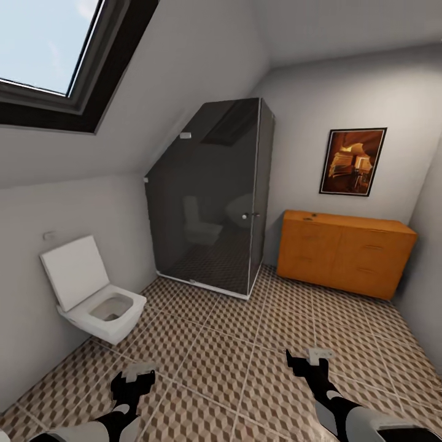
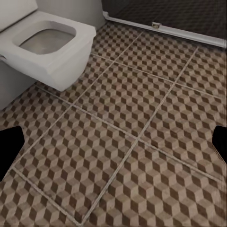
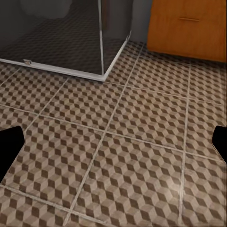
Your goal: Take the four mousetraps from the cabinet in the bathroom and place them on the bathroom floor. Make sure all four end up on the same floor surface, and ensure that at least two of them are either under or directly next to the same bathroom sink.
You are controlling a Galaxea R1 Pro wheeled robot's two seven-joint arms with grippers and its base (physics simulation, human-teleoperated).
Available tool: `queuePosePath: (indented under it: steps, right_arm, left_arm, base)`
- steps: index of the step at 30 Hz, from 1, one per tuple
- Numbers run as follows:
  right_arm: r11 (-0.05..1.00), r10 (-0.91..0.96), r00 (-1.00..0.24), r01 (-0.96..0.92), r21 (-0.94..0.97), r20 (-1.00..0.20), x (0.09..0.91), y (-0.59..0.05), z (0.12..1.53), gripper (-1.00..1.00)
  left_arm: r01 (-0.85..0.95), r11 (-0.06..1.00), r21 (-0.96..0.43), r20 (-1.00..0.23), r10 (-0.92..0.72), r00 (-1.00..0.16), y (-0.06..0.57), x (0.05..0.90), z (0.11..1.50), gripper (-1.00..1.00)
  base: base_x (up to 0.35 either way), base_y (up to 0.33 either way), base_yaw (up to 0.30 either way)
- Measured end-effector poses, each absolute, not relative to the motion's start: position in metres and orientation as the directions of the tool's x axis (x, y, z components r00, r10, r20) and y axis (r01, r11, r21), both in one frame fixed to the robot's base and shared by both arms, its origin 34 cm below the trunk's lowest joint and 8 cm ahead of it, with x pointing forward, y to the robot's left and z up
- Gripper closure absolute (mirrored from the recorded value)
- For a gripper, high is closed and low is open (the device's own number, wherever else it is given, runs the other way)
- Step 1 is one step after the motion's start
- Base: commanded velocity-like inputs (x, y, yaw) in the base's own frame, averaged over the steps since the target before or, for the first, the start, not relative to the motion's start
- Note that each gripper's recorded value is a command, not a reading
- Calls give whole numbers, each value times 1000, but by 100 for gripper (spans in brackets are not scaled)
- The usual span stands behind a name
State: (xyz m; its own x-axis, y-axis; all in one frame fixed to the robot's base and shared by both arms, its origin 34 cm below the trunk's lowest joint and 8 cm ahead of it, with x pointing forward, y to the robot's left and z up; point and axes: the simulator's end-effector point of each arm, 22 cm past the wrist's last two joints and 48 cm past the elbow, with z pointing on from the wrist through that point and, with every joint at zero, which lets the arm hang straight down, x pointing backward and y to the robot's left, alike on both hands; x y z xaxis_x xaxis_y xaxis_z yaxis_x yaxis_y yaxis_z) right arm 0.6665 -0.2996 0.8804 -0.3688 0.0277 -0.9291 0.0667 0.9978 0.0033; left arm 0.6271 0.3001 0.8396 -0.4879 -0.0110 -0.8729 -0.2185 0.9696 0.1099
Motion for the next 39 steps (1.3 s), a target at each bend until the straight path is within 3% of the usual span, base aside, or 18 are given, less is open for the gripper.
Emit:
queuePosePath:
  steps: [39]
  right_arm:
    - [998,28,-370,66,3,-929,666,-299,880,-100]
  left_arm:
    - [-213,971,105,-873,-12,-488,296,627,839,-100]
  base:
    - [0,0,-268]
